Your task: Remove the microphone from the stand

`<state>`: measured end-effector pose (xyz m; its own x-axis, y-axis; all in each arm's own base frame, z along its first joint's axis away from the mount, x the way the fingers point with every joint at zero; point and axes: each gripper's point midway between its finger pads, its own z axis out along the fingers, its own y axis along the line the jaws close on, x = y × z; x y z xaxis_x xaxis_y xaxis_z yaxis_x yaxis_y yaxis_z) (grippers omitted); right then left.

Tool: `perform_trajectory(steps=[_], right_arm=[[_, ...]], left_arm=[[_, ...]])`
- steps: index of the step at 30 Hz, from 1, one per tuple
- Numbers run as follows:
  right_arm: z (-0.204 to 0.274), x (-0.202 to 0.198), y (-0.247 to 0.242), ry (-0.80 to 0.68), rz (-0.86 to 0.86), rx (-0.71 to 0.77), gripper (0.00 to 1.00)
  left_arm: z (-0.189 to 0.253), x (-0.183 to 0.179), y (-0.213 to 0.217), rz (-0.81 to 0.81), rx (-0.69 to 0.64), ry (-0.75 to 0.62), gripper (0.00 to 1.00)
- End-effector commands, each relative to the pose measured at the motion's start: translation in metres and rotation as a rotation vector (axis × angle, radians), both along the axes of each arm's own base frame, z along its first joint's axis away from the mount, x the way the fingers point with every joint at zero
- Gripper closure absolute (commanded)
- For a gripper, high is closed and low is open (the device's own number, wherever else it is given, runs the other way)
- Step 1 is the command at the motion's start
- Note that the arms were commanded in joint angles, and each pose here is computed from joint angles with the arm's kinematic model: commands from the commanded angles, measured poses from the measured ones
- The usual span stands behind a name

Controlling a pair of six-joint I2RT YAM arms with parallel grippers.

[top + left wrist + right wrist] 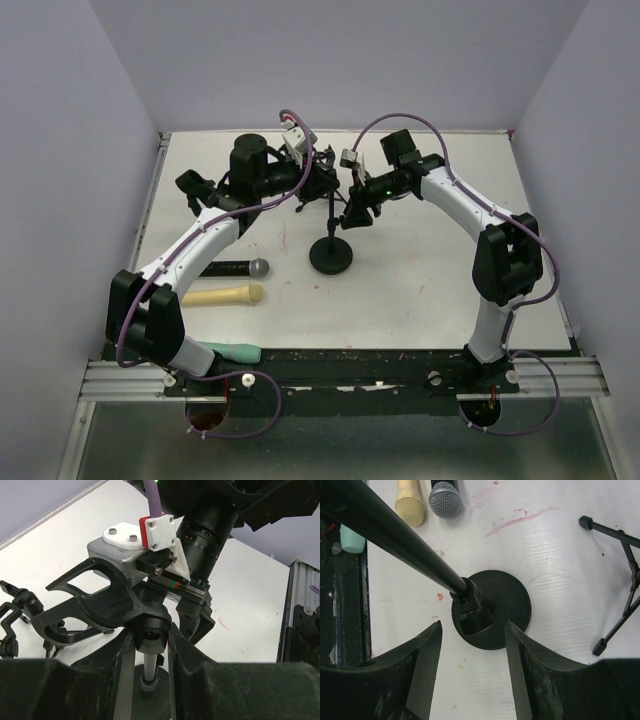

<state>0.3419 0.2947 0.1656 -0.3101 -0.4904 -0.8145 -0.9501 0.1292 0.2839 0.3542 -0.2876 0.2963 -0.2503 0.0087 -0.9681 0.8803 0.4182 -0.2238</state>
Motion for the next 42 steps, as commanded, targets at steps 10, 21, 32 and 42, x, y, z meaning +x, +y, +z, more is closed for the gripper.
perform_trajectory(steps=[10,21,32,42], right_arm=[[-0.01,0.002,0.007,0.047,0.001,0.013,0.39],[-0.008,0.011,0.015,0.036,0.018,0.04,0.55],[0.019,0.008,0.021,-0.39,0.11,0.081,0.91],[0.051,-0.02,0.02,-1.569,0.166,0.192,0.99]], left_arm=[[0.025,-0.011,0.003,-0.04,-0.027,-0.083,1.0],[0.023,-0.014,0.003,-0.052,-0.023,-0.079,1.0],[0.026,0.001,0.008,0.003,-0.082,-0.003,1.0],[0.026,0.011,0.014,0.041,-0.105,0.034,1.0]])
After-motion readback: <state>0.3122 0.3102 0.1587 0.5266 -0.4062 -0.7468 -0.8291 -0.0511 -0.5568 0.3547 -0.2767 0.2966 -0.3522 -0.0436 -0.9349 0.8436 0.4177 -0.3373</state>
